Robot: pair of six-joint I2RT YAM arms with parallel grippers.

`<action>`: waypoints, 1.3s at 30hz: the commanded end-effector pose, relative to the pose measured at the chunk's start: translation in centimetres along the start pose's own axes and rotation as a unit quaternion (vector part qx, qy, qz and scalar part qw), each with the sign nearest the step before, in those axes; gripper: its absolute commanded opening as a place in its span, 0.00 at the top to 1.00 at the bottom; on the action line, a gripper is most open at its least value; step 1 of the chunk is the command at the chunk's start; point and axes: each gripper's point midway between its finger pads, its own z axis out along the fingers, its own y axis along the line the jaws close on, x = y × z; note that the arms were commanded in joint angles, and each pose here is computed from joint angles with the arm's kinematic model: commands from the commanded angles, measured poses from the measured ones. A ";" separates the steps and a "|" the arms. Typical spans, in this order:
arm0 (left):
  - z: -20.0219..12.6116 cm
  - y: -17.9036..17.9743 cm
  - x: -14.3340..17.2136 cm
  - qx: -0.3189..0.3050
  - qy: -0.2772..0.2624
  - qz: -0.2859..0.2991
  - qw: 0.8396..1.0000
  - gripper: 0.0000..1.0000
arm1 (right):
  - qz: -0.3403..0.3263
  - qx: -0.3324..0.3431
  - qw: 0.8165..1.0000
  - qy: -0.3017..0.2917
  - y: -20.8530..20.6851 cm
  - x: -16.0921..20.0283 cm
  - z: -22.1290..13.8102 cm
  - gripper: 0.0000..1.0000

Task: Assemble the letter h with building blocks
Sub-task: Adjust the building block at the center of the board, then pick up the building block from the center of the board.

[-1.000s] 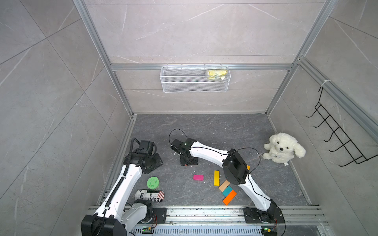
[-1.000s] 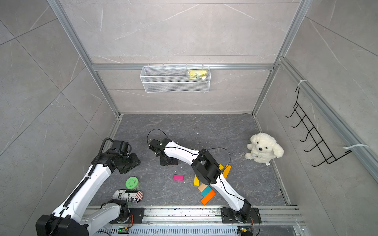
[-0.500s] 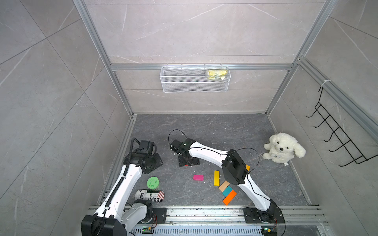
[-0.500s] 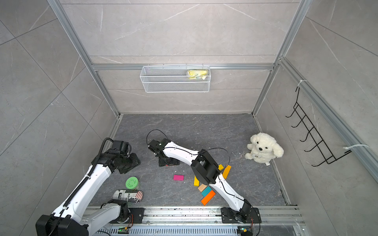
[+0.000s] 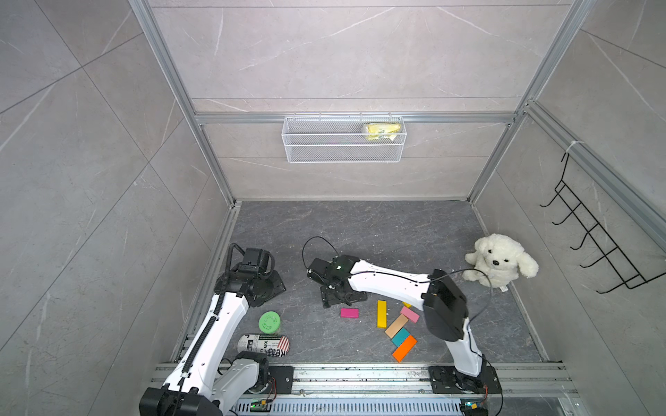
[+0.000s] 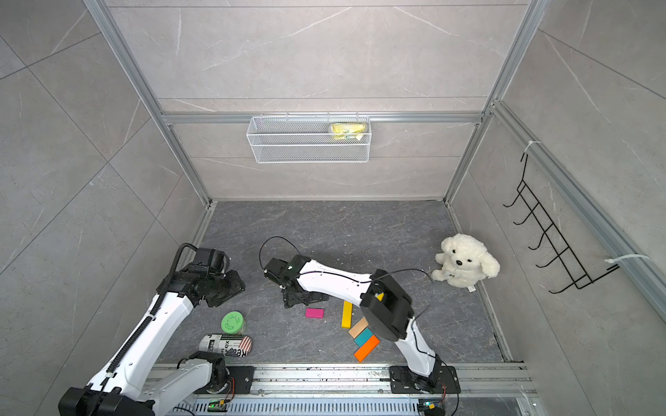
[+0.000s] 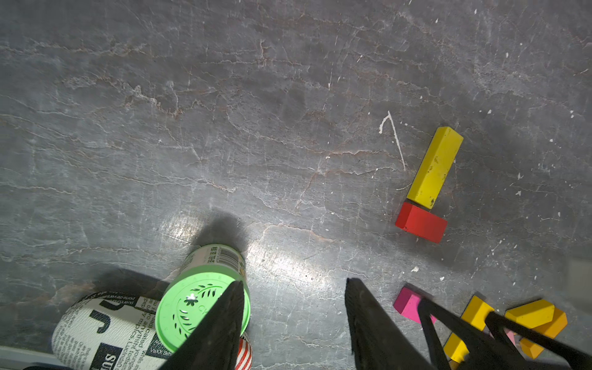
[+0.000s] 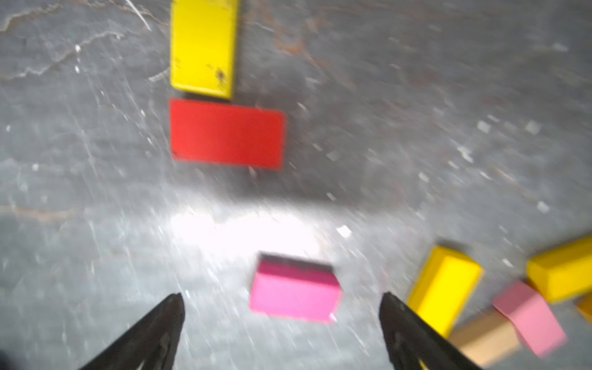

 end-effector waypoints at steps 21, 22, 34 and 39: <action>0.4 -1.4 -0.7 0.020 0.013 0.016 1.000 0.44 | 0.112 0.001 0.992 0.063 -1.2 5.0 6.5 0.13; 0.4 -1.4 -0.7 0.019 0.013 0.016 1.000 0.44 | 0.110 0.002 0.992 0.063 -1.2 5.2 6.5 0.18; 0.4 -1.2 -0.6 0.017 0.011 0.015 1.000 0.44 | 0.035 -0.020 0.999 -0.002 -1.9 0.2 3.0 0.44; 0.6 -1.3 -0.6 0.019 0.013 0.013 1.000 0.44 | 0.027 -0.043 0.999 -0.007 -2.7 -3.2 3.2 0.44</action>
